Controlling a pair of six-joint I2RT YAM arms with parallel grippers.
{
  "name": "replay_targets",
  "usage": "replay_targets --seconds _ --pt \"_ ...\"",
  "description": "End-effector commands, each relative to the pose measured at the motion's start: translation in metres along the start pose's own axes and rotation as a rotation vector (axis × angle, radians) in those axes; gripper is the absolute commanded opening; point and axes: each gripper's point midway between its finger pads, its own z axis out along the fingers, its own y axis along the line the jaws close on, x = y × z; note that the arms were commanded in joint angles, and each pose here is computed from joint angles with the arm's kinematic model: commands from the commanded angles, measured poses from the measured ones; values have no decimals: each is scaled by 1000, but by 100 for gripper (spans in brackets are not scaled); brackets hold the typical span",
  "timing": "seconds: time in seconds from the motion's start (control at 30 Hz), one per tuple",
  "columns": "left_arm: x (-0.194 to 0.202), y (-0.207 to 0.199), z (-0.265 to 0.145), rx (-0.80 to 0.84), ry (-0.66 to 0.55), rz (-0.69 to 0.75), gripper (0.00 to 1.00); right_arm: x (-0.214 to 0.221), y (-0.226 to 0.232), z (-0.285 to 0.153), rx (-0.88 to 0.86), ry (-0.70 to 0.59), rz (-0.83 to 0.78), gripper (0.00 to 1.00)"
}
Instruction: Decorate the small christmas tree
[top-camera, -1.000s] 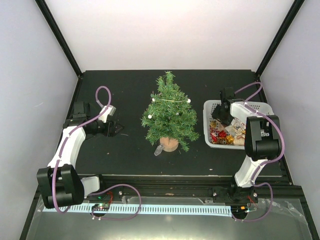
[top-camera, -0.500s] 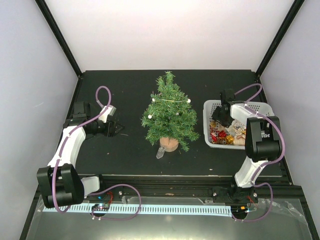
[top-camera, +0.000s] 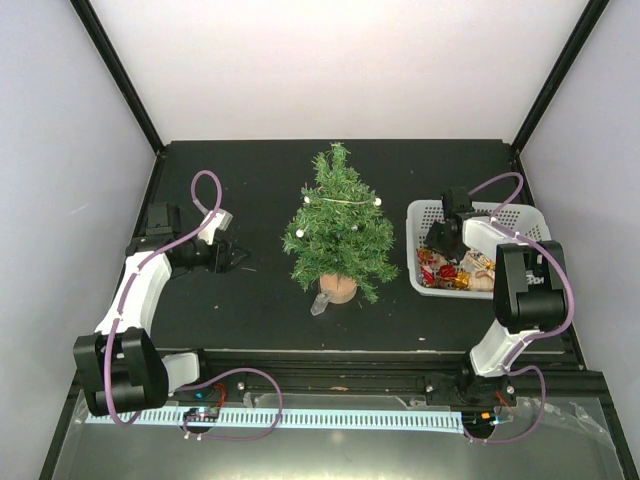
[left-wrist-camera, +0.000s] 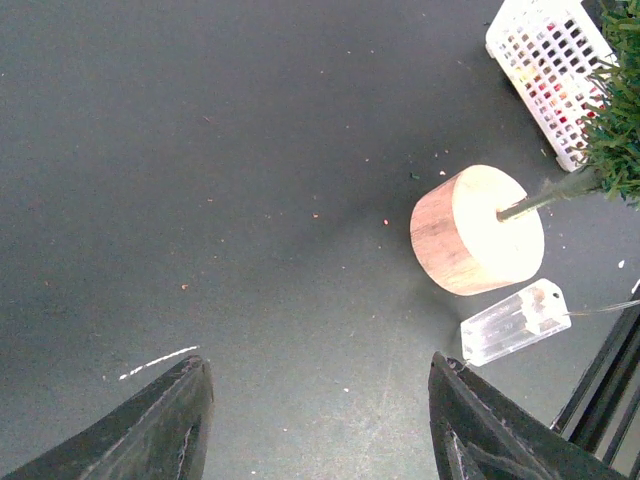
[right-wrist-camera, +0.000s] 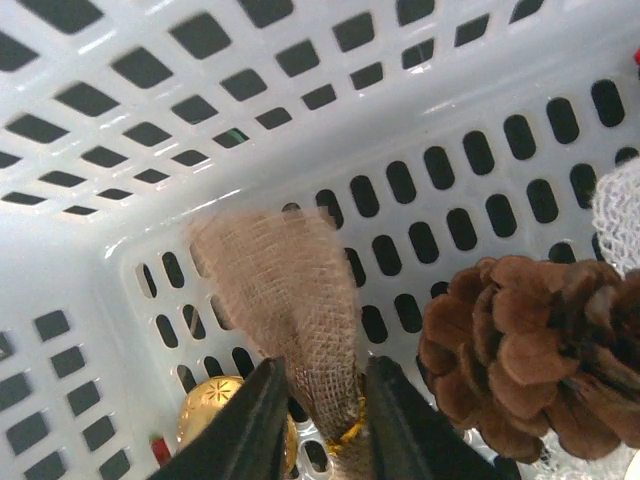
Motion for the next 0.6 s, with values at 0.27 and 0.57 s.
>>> replay_targets --seconds 0.27,0.57 --pt "-15 -11 -10 31 -47 50 60 -11 3 -4 10 -45 -16 1" --pt "-15 -12 -9 43 -47 45 60 -43 -4 -67 69 -213 -9 1"
